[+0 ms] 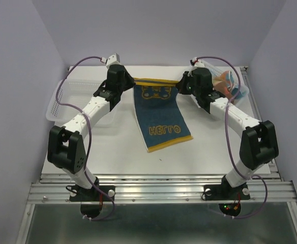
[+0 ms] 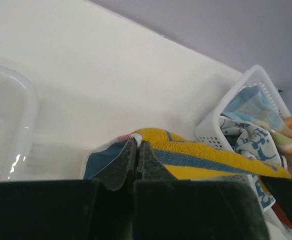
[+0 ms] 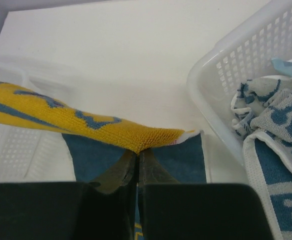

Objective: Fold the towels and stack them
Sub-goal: Flatten out the crumpled towel, then fold the towel

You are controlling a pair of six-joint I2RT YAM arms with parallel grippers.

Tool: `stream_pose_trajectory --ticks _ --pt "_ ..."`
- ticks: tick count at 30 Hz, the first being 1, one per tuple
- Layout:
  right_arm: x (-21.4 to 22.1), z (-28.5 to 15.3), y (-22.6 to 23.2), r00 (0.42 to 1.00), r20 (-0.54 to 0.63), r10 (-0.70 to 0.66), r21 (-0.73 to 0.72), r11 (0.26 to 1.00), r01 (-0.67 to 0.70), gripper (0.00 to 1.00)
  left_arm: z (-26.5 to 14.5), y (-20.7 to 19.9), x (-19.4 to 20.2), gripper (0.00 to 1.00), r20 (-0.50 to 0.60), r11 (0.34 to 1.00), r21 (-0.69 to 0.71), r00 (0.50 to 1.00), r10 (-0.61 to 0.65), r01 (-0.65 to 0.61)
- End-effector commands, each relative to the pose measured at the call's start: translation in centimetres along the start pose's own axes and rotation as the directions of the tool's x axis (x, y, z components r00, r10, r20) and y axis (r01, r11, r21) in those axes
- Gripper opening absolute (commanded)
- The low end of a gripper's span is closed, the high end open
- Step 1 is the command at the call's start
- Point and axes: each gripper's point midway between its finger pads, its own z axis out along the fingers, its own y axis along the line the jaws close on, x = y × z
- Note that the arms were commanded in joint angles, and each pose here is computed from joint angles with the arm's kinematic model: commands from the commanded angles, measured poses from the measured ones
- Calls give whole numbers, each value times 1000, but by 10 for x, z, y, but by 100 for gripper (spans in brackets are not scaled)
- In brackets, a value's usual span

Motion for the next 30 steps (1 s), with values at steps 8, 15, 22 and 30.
stream_pose_trajectory --ticks 8,15,22,30 --pt "-36 16 18 998 48 -38 -112 993 43 1 -3 -6 -16 0 41 997 71 999 -9 6" --pt "16 -2 17 992 -120 -37 -157 987 18 1 -39 20 31 0 -30 991 98 995 -90 93" --pt "49 -15 5 970 -236 -64 -135 990 33 1 -70 22 83 0 -124 977 160 985 -120 139" --pt "90 -39 -8 923 -382 -52 -92 996 18 1 -92 30 126 0 -176 975 132 972 -154 178"
